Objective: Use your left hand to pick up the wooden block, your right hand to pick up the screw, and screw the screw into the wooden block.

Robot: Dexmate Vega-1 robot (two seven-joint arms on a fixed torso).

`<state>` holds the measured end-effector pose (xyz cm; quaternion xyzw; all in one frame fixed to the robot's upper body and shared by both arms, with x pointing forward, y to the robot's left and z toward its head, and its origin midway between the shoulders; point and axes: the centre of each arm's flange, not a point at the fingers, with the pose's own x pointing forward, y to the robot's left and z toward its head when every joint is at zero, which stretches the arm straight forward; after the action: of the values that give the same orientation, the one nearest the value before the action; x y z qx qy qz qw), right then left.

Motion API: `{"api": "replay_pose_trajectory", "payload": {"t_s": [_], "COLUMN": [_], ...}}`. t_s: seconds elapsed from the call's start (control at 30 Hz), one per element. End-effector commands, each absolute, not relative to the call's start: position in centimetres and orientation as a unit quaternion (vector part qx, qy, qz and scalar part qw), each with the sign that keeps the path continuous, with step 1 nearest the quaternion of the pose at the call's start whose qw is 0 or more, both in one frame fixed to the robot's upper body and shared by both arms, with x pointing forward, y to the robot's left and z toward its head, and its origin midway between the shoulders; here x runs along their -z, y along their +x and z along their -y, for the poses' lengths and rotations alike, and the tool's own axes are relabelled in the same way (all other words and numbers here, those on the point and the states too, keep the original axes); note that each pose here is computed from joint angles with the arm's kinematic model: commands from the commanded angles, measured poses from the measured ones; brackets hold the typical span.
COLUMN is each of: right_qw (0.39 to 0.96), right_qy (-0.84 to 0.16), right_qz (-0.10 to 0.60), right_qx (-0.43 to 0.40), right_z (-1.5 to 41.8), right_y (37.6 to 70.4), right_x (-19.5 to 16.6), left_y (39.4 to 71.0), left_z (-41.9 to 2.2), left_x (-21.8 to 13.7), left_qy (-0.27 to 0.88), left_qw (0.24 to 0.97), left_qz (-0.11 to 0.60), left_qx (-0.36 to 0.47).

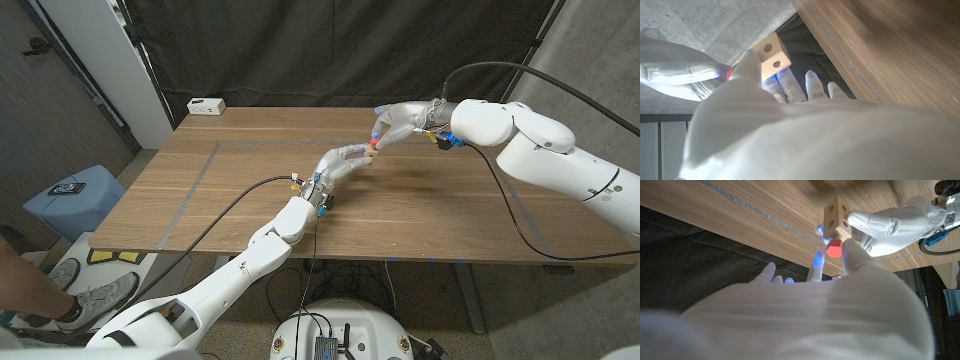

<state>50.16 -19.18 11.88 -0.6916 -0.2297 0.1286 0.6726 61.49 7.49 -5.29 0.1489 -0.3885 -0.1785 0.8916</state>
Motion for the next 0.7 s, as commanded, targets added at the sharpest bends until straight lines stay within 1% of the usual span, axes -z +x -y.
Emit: {"api": "replay_pose_trajectory", "payload": {"t_s": [0.03, 0.7], "right_qw": [0.676, 0.684], "right_qy": [-0.692, -0.686], "right_qz": [0.223, 0.222], "right_qx": [-0.123, -0.107], "right_z": [18.81, 18.25], "right_y": [49.9, 49.48], "right_x": [-11.78, -11.61], "left_y": [61.41, 61.15], "left_z": [-7.46, -7.45], "left_x": [5.31, 5.35], "left_qy": [0.148, 0.15], "left_qw": [0.891, 0.89], "left_qz": [0.39, 0.39], "left_qx": [0.178, 0.183]}}
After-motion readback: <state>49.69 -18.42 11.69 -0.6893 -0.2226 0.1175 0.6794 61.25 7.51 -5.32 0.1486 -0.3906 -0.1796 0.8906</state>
